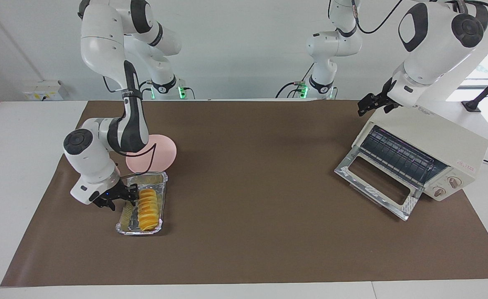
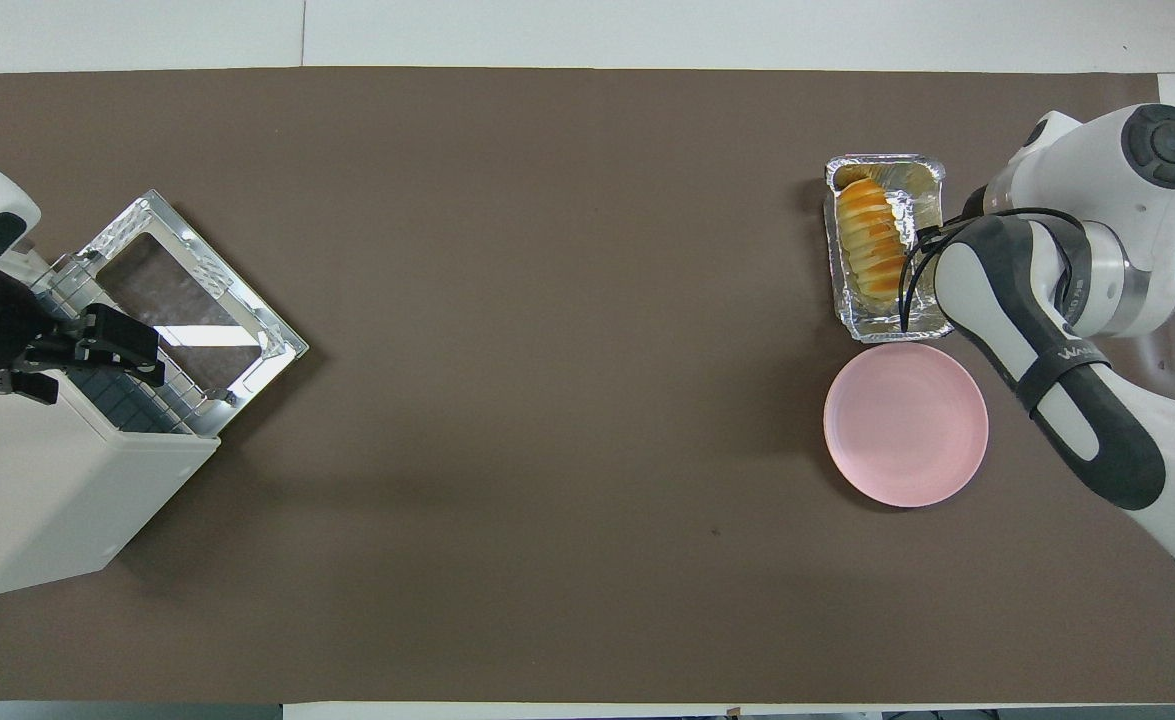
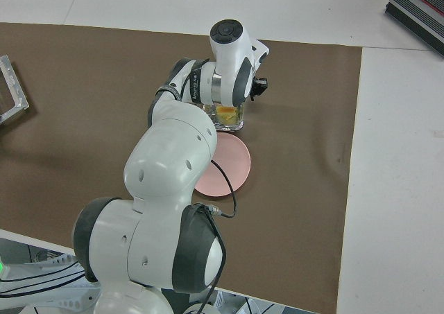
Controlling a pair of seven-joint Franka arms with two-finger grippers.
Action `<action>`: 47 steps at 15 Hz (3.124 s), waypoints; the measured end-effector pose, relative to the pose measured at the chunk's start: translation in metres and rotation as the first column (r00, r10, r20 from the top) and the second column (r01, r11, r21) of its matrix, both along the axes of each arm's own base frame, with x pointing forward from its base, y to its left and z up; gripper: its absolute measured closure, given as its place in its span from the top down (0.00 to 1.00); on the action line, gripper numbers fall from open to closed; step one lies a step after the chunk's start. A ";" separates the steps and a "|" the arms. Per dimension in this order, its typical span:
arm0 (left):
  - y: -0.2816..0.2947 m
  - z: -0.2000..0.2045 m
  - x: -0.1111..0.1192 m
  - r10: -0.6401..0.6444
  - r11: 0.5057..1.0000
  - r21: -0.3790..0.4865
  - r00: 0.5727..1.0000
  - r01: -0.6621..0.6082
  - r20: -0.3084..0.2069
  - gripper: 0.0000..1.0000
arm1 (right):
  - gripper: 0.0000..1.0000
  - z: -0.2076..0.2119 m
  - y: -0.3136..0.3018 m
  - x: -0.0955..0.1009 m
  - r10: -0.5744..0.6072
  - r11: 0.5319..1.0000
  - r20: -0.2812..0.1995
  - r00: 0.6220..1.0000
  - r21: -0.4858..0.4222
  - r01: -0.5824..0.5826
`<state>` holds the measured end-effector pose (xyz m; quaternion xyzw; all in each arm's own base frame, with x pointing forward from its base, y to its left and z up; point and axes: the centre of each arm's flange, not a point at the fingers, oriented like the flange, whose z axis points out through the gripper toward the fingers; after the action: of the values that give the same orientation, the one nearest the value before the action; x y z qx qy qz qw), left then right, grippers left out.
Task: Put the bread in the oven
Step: 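Grasp the foil tray and slide it toward the table center, then release the foil tray and withdraw the right gripper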
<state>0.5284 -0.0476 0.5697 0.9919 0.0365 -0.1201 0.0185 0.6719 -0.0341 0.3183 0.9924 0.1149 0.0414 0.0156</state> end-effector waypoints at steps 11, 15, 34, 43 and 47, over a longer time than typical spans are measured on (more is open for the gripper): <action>0.000 0.000 0.000 0.000 1.000 0.000 1.000 0.000 0.000 1.00 | 0.01 0.090 0.033 0.006 0.013 1.000 -0.122 0.992 0.014 -0.011; 0.000 0.000 0.000 0.000 1.000 0.000 1.000 0.000 0.000 1.00 | 0.01 0.140 0.114 -0.009 -0.029 0.998 -0.143 0.989 0.044 0.036; 0.000 0.000 0.000 0.000 1.000 0.000 1.000 0.000 0.000 1.00 | 0.01 0.028 0.404 -0.107 -0.180 0.961 -0.067 0.981 0.199 0.190; 0.000 0.000 0.000 0.000 1.000 0.000 1.000 0.000 0.000 1.00 | 0.58 0.023 0.397 -0.117 -0.183 0.963 -0.078 0.980 0.185 0.194; 0.000 0.000 0.000 0.000 1.000 0.000 1.000 0.000 0.000 1.00 | 0.99 0.076 0.328 -0.095 -0.258 0.949 -0.100 0.961 0.163 0.271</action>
<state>0.5284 -0.0476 0.5697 0.9919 0.0365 -0.1201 0.0185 0.5765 0.2941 0.3947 0.9972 -0.0227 0.0102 -0.0707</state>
